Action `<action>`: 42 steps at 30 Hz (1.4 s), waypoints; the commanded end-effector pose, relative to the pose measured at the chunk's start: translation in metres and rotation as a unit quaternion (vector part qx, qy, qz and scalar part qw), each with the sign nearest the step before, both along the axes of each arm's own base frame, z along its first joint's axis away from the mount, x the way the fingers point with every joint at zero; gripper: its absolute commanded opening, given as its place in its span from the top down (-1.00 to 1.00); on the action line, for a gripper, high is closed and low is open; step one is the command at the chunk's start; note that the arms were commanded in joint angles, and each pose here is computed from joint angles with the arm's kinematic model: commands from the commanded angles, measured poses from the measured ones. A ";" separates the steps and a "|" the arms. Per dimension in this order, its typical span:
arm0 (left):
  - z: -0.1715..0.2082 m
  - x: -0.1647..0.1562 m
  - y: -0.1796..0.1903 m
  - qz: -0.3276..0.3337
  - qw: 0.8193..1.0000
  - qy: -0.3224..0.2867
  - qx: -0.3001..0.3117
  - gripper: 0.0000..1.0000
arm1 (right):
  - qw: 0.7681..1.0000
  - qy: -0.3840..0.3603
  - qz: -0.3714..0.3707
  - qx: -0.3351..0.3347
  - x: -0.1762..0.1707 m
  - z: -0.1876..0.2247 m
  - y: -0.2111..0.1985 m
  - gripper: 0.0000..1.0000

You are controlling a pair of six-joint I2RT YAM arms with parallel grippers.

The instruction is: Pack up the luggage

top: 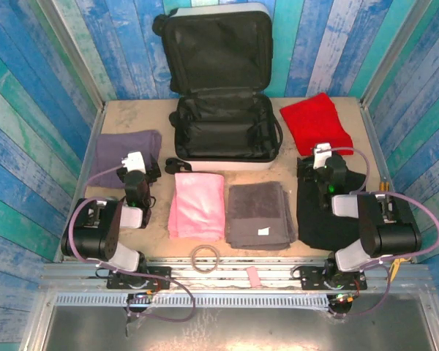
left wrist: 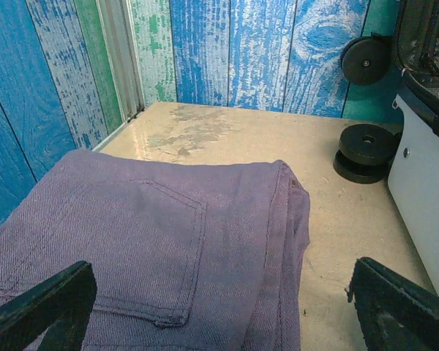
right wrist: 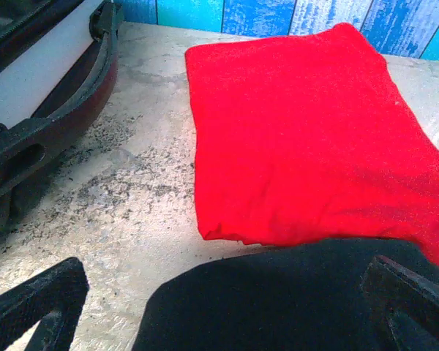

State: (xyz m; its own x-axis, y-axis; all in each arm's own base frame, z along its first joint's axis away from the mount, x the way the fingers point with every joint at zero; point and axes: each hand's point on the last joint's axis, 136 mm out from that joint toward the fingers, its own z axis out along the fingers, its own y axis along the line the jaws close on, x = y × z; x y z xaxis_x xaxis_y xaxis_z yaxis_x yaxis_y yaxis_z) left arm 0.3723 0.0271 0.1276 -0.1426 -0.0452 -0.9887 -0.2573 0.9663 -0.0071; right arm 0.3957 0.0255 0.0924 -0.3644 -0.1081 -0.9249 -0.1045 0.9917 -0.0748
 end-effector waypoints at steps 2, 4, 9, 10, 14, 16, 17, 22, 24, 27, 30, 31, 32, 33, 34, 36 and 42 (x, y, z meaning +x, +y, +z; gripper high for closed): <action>0.002 0.002 0.002 0.005 1.000 -0.005 0.001 -0.86 | 1.000 -0.007 0.004 -0.001 0.003 0.005 0.001 -1.00; 0.003 0.002 0.002 0.005 1.000 -0.007 0.001 -0.86 | 1.000 -0.007 0.004 -0.001 0.004 0.005 0.001 -1.00; 0.003 0.002 0.002 0.005 1.000 -0.006 0.001 -0.86 | 1.000 -0.007 0.004 -0.001 0.003 0.005 0.001 -1.00; 0.004 0.003 0.002 0.005 1.000 -0.007 0.000 -0.86 | 1.000 -0.007 0.003 -0.001 0.003 0.005 0.001 -1.00; 0.003 0.003 0.002 0.005 1.000 -0.006 0.001 -0.86 | 1.000 -0.006 0.004 -0.001 0.003 0.005 0.001 -1.00; 0.003 0.002 0.002 0.005 1.000 -0.007 0.000 -0.86 | 1.000 -0.007 0.004 -0.001 0.004 0.005 0.001 -1.00; 0.003 0.003 0.002 0.004 1.000 -0.007 0.000 -0.86 | 1.000 -0.006 0.004 -0.001 0.004 0.005 0.001 -1.00; 0.003 0.004 0.002 -0.001 1.000 -0.005 -0.003 -0.86 | 1.000 -0.007 0.003 -0.001 0.004 0.005 0.001 -1.00; 0.002 0.004 0.002 -0.001 1.000 -0.005 -0.003 -0.86 | 1.000 -0.007 0.004 0.001 0.004 0.005 0.001 -1.00; 0.004 0.004 0.002 -0.003 1.000 -0.007 -0.001 -0.87 | 1.000 -0.009 0.005 0.002 0.003 0.006 0.001 -0.98; 0.024 0.006 0.001 -0.002 1.000 -0.001 0.004 -0.96 | 0.999 -0.032 -0.006 -0.016 0.004 0.042 0.003 -0.94; 0.036 0.005 0.008 0.021 1.000 0.000 -0.002 -1.00 | 0.999 -0.012 -0.044 -0.008 0.004 0.057 -0.006 -0.99; 0.049 0.002 0.016 0.052 0.998 -0.009 -0.018 -0.99 | 0.995 0.002 -0.094 0.019 0.002 0.071 -0.020 -1.00; 0.068 -0.004 0.023 0.076 0.996 -0.032 -0.045 -0.95 | 0.991 0.014 -0.128 0.048 0.001 0.085 -0.030 -1.00; 0.084 -0.008 0.024 0.081 0.993 -0.051 -0.064 -0.93 | 0.986 0.021 -0.143 0.079 0.000 0.098 -0.035 -1.00; 0.107 -0.010 0.019 0.066 0.991 -0.073 -0.087 -0.93 | 0.978 0.024 -0.158 0.135 0.004 0.116 -0.041 -1.00; 0.133 0.000 -0.026 -0.029 0.993 -0.044 -0.105 -0.87 | 0.942 0.097 -0.214 0.240 0.030 0.120 -0.069 -0.99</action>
